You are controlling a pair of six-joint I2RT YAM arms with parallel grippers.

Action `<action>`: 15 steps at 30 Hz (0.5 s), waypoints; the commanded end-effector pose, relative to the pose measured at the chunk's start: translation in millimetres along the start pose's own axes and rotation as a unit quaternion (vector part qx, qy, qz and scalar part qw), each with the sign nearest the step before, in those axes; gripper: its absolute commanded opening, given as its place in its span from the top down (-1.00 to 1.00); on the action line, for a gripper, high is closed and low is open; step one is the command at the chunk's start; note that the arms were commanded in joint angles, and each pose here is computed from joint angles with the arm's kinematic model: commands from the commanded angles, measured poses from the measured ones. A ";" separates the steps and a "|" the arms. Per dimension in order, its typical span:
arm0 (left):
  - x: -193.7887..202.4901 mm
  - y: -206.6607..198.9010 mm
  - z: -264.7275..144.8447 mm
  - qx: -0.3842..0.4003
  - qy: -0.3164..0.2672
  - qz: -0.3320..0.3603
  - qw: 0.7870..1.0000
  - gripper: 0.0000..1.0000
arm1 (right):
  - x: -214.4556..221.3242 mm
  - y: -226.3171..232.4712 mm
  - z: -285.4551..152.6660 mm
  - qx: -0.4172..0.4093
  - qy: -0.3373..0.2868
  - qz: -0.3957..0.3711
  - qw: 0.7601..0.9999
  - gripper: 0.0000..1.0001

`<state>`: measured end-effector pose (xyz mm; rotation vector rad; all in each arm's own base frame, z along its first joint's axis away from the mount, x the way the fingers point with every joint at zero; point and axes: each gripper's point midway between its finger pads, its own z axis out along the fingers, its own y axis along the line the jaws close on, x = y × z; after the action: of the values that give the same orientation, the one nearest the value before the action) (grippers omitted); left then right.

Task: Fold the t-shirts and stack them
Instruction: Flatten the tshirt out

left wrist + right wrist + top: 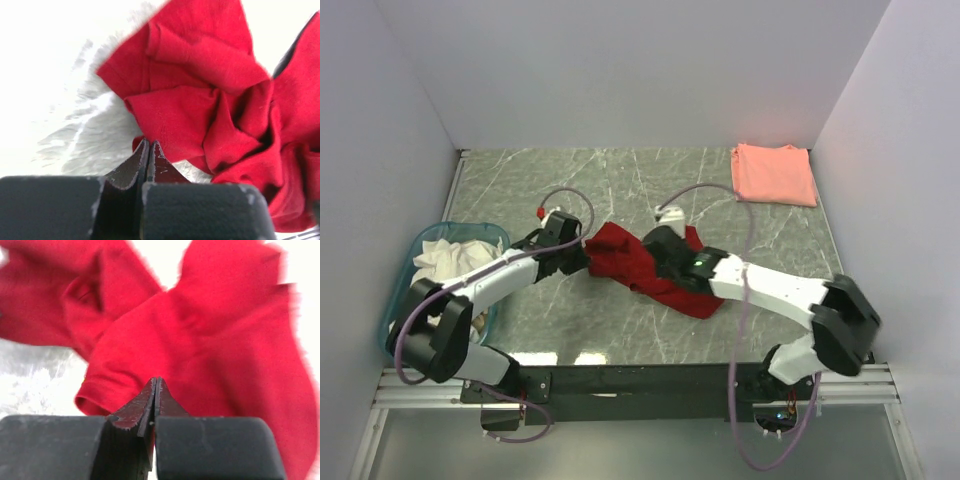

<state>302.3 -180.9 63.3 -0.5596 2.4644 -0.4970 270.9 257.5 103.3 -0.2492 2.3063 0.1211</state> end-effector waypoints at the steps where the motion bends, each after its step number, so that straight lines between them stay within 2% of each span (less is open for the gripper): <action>1: -39.2 -8.0 -28.8 0.008 -0.053 0.003 0.999 0.99 | -24.3 -29.6 -26.1 0.000 -0.039 0.051 0.998 1.00; 5: -65.2 -8.5 -60.4 0.015 -0.093 0.004 0.996 0.99 | -48.7 -57.3 -57.3 -0.029 -0.079 0.105 0.991 1.00; 8: -75.0 -8.4 -75.6 0.017 -0.107 0.008 0.994 0.99 | -56.0 -50.8 -72.9 -0.070 -0.092 0.104 0.988 0.97; 11: -81.0 -5.4 -87.5 0.014 -0.120 0.006 0.993 0.99 | -54.7 -28.8 -73.6 -0.116 -0.083 0.091 0.986 0.81; 12: -83.6 -2.9 -89.7 0.012 -0.125 0.004 0.992 0.99 | -51.2 -13.2 -74.8 -0.136 -0.080 0.078 0.984 0.64; 15: -87.8 4.1 -94.1 0.007 -0.131 0.000 0.991 0.99 | -39.0 12.1 -65.6 -0.140 -0.060 0.042 0.987 0.38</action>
<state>310.7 -128.6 160.4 -0.5848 2.2416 -0.4645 257.6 234.4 185.0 -0.1558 2.1598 0.4559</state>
